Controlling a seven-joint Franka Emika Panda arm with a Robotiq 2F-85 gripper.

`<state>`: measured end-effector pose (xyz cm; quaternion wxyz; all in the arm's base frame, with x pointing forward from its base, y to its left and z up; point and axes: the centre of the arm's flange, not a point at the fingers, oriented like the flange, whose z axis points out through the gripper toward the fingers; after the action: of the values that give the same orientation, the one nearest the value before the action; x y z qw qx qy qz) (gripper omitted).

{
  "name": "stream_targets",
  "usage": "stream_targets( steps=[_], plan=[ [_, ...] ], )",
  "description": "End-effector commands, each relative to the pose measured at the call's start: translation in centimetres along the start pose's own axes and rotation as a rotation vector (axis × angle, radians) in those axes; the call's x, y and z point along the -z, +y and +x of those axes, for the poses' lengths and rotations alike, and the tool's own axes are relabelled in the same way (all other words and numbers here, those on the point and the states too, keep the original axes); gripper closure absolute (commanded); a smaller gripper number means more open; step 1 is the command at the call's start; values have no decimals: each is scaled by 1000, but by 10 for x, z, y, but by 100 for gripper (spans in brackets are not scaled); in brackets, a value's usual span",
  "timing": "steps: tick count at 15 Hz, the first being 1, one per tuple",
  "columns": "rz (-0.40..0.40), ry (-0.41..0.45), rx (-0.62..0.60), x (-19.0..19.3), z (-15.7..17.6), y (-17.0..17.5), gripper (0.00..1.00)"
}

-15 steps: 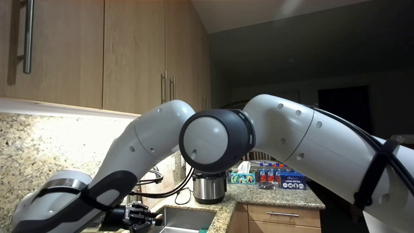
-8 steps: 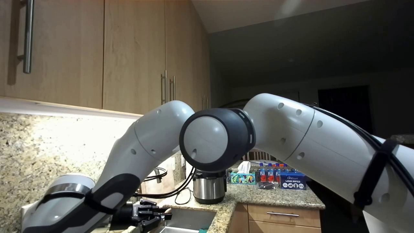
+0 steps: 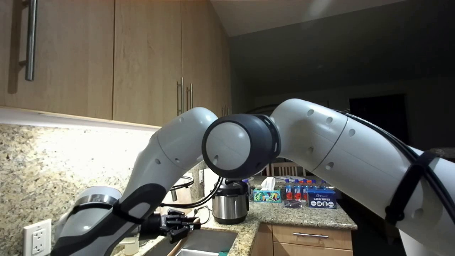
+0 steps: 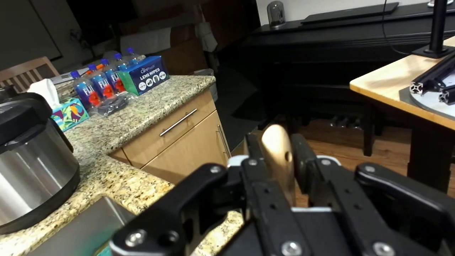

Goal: Use the wooden spoon to stir the contents in the white pot

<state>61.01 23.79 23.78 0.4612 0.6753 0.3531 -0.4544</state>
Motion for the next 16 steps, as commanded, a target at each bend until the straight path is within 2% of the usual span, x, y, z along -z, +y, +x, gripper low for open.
stream_targets(
  steps=[1,7,12,16],
  plan=[
    [-2,14,-7,-8,-12,-3,91],
    [23,99,-28,17,-2,-14,91],
    [-40,178,11,42,2,-34,91],
    [-84,184,76,43,2,-54,91]
  ],
)
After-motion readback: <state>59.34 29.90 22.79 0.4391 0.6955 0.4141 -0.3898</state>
